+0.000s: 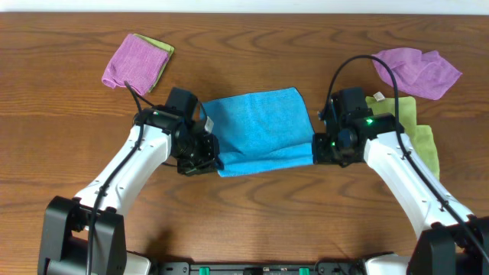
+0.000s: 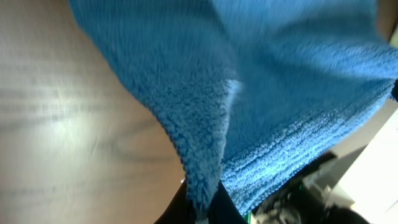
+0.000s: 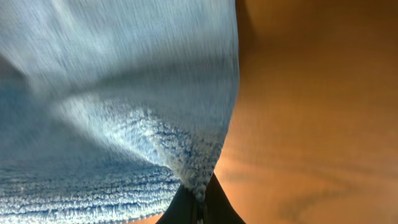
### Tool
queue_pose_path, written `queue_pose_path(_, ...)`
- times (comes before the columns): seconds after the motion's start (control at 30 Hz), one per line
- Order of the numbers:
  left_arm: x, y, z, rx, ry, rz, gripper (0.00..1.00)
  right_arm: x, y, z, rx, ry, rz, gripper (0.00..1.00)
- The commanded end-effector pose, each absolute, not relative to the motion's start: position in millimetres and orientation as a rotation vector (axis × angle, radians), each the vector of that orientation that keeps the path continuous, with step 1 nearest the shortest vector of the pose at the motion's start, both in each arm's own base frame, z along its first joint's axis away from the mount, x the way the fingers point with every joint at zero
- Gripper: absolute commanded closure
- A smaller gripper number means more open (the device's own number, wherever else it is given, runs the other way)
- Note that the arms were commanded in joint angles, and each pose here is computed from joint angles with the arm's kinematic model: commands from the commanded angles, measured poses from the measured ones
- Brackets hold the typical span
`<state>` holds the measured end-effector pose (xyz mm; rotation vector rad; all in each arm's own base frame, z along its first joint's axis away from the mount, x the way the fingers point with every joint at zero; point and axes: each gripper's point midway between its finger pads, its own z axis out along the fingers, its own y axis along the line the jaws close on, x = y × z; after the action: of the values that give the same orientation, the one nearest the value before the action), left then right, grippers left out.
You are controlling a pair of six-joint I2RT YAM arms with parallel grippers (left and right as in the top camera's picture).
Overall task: Fold the cloth
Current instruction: 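Lower the held blue cloth and fold its edge over with both grippers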
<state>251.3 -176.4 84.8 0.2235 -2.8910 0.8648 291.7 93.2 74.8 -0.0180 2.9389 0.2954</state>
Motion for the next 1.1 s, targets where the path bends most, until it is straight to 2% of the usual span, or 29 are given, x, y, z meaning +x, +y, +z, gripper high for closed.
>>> queue_pose_path(0.0, 267.6, -169.5, 84.7, 0.343, -2.940, 0.848, 0.94, 306.2, 94.9, 83.5, -0.046, 2.858, 0.281, 0.99)
queue_pose_path(0.4, 315.8, -143.6, 78.1, 0.747, -3.105, 0.697, 0.94, 388.3, 113.6, 92.1, -0.065, 2.559, 0.337, 0.99)
queue_pose_path(0.7, 359.1, -137.4, 85.2, 0.798, -3.294, 0.715, 0.94, 423.1, 123.5, 77.6, -0.076, 2.467, 0.355, 0.99)
queue_pose_path(0.9, 375.2, -141.3, 66.3, 0.800, -3.303, 0.727, 0.94, 442.4, 126.0, 76.1, -0.073, 2.398, 0.345, 0.99)
queue_pose_path(1.07, 378.7, -132.8, 51.6, 0.830, -3.307, 0.650, 0.94, 449.2, 127.0, 57.1, -0.072, 2.406, 0.339, 0.99)
